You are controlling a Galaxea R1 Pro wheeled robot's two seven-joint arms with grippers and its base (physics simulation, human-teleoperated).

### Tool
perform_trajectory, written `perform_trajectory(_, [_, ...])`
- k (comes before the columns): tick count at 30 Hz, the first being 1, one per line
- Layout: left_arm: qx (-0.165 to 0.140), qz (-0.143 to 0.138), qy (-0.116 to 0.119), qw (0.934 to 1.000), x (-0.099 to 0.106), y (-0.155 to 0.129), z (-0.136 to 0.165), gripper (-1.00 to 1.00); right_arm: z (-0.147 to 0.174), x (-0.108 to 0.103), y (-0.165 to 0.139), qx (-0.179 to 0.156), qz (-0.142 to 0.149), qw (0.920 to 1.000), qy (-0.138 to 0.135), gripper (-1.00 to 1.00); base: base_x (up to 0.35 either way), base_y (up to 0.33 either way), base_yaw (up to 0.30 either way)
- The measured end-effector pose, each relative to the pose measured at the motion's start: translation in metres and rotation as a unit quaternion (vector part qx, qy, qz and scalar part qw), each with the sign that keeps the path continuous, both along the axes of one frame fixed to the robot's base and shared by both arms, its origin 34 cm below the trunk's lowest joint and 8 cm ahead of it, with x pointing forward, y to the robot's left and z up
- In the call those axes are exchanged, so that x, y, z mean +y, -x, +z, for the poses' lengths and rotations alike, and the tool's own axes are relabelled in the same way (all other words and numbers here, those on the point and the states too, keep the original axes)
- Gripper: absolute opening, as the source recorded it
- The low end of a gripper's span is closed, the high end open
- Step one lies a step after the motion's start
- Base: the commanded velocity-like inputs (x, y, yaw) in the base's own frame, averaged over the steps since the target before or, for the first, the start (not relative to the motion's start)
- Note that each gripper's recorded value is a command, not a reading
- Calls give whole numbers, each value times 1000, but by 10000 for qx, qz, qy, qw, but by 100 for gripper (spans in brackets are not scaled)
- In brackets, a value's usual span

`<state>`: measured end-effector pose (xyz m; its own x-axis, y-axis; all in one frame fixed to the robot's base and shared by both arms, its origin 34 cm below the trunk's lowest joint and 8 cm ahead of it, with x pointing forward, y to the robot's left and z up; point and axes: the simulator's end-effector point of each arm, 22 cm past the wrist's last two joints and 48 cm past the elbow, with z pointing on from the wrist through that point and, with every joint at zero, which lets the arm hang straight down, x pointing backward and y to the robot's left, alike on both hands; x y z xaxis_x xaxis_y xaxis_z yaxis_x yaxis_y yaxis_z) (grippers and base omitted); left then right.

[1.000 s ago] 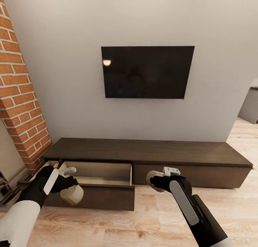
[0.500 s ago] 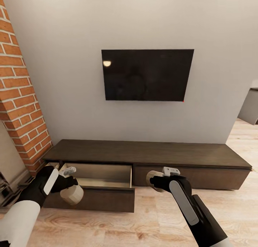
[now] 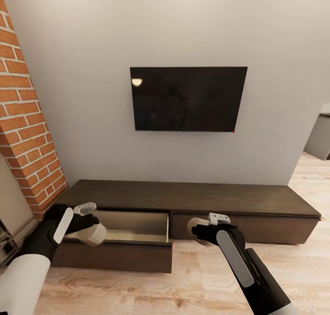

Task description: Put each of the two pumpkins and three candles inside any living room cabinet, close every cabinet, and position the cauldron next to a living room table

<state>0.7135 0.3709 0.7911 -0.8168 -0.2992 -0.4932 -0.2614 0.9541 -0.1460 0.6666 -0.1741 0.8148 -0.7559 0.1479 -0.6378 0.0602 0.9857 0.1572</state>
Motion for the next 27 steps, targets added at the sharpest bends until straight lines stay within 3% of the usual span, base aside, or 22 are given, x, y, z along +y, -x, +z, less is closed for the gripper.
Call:
perform_trajectory(7, [-88,-18,-9,10000,-2,-4,10,-100,3,0,0,5,6,10000,4,-100,0,0,-5])
perform_trajectory(12, [-102,-21,-1,9999,-3,-4,11,-100,4,0,0,-4,3,10000,1,-100,7,57,-172])
perform_trajectory(22, [-132,-2,-25,9999,1,-4,15,-100,6,1,0,-24,5,10000,-20,-100,33,266,-261])
perform_trajectory(27, [-138,2,-25,9999,2,-4,16,-100,7,0,0,-30,3,10000,-11,-100,2,305,-89])
